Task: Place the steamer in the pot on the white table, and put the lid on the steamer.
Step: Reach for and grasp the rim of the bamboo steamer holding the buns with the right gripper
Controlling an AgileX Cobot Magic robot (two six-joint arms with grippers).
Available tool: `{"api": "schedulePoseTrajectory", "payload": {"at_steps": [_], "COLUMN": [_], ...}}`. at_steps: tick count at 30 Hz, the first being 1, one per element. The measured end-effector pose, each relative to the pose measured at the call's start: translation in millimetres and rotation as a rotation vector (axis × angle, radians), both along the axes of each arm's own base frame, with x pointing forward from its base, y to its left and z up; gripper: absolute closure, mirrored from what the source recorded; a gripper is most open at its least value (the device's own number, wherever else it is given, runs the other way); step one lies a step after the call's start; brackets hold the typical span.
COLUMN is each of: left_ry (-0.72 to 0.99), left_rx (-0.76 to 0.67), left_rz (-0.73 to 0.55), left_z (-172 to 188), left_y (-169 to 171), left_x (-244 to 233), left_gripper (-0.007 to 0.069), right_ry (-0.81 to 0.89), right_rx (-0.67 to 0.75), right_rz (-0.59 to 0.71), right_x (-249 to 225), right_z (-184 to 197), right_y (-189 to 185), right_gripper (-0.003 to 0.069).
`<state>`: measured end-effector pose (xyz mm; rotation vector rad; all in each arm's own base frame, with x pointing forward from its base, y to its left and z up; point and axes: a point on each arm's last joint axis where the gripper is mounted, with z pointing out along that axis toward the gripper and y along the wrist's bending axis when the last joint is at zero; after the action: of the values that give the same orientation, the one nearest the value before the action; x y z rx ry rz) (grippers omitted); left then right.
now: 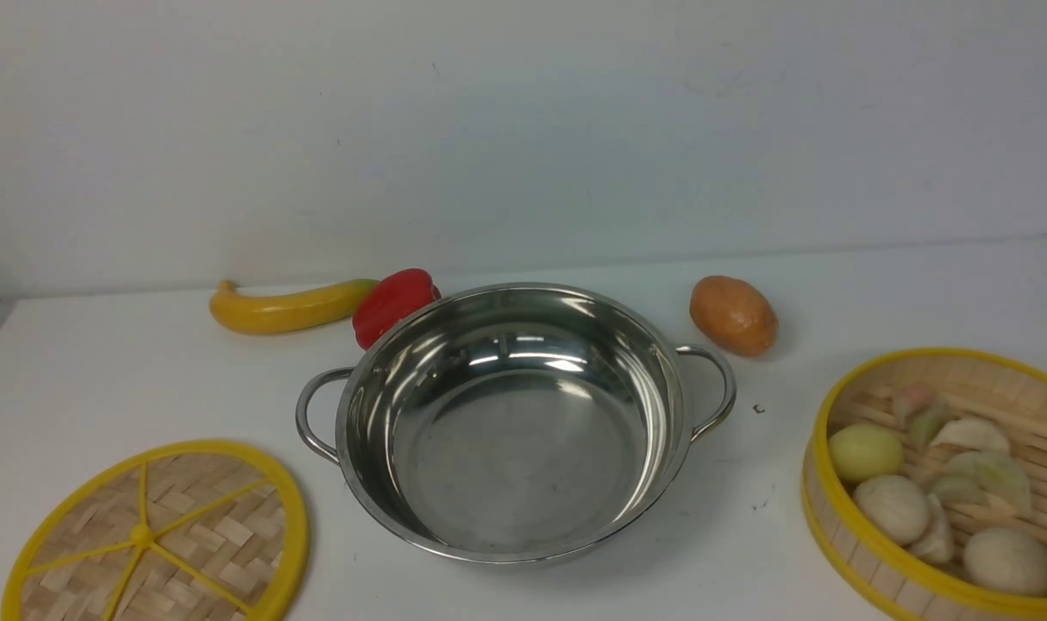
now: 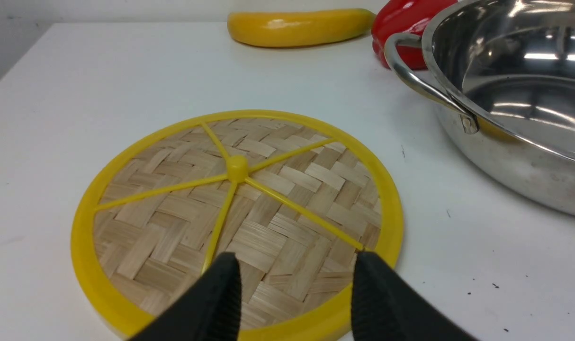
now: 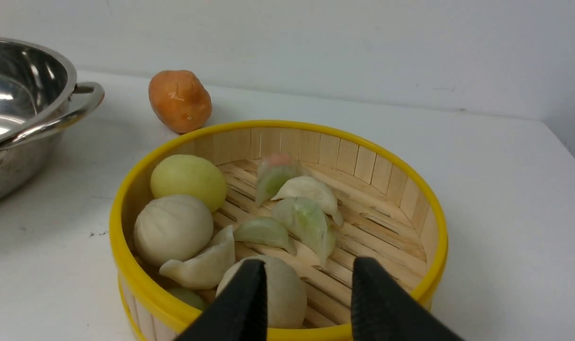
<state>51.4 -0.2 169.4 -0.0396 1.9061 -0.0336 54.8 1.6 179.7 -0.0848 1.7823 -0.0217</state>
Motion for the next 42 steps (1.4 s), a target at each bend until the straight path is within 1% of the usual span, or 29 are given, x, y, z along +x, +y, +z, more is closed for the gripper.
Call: {"api": "schedulePoseTrajectory", "payload": {"at_steps": [3, 7, 9, 12, 16, 19, 21, 25, 33, 39, 40, 42], "left_ry": [0.000, 0.000, 0.000, 0.000, 0.000, 0.000, 0.000, 0.000, 0.000, 0.000, 0.000, 0.000], "left_rx": [0.000, 0.000, 0.000, 0.000, 0.000, 0.000, 0.000, 0.000, 0.000, 0.000, 0.000, 0.000], "left_rz": [0.000, 0.000, 0.000, 0.000, 0.000, 0.000, 0.000, 0.000, 0.000, 0.000, 0.000, 0.000], "left_z": [0.0, 0.0, 0.0, 0.0, 0.0, 0.0, 0.0, 0.0, 0.0, 0.0, 0.0, 0.0], "left_y": [0.0, 0.0, 0.0, 0.0, 0.0, 0.0, 0.0, 0.0, 0.0, 0.0, 0.0, 0.0], "left_x": [0.0, 0.0, 0.0, 0.0, 0.0, 0.0, 0.0, 0.0, 0.0, 0.0, 0.0, 0.0], "left_gripper": [0.0314, 0.0314, 0.0314, 0.0314, 0.0314, 0.0314, 0.0314, 0.0314, 0.0314, 0.0314, 0.0314, 0.0314], "right_ry": [-0.057, -0.192, -0.244, -0.323, -0.325, -0.260, -0.210, -0.176, -0.179, -0.188, -0.169, -0.065], "right_rx": [0.048, 0.143, 0.190, 0.229, 0.245, 0.237, 0.229, 0.217, 0.228, 0.281, 0.301, 0.303], "right_rz": [-0.002, -0.004, -0.002, 0.013, 0.041, 0.061, 0.070, 0.081, 0.088, 0.132, 0.148, 0.163], "right_x": [1.2, 1.7, -0.5, -10.9, -33.3, -55.2, -68.2, -86.7, -88.4, -88.7, -87.0, -72.9], "right_z": [3.4, 19.6, 35.9, 77.3, 123.4, 148.4, 158.1, 171.6, 173.4, 175.8, 176.8, 177.1], "right_y": [0.6, 1.1, 1.2, 1.7, 3.4, 4.9, 5.8, 6.3, 6.9, 11.2, 13.0, 16.2], "right_gripper": [0.0418, 0.0418, 0.0418, 0.0418, 0.0418, 0.0418, 0.0418, 0.0418, 0.0418, 0.0418, 0.0418, 0.0418]}}
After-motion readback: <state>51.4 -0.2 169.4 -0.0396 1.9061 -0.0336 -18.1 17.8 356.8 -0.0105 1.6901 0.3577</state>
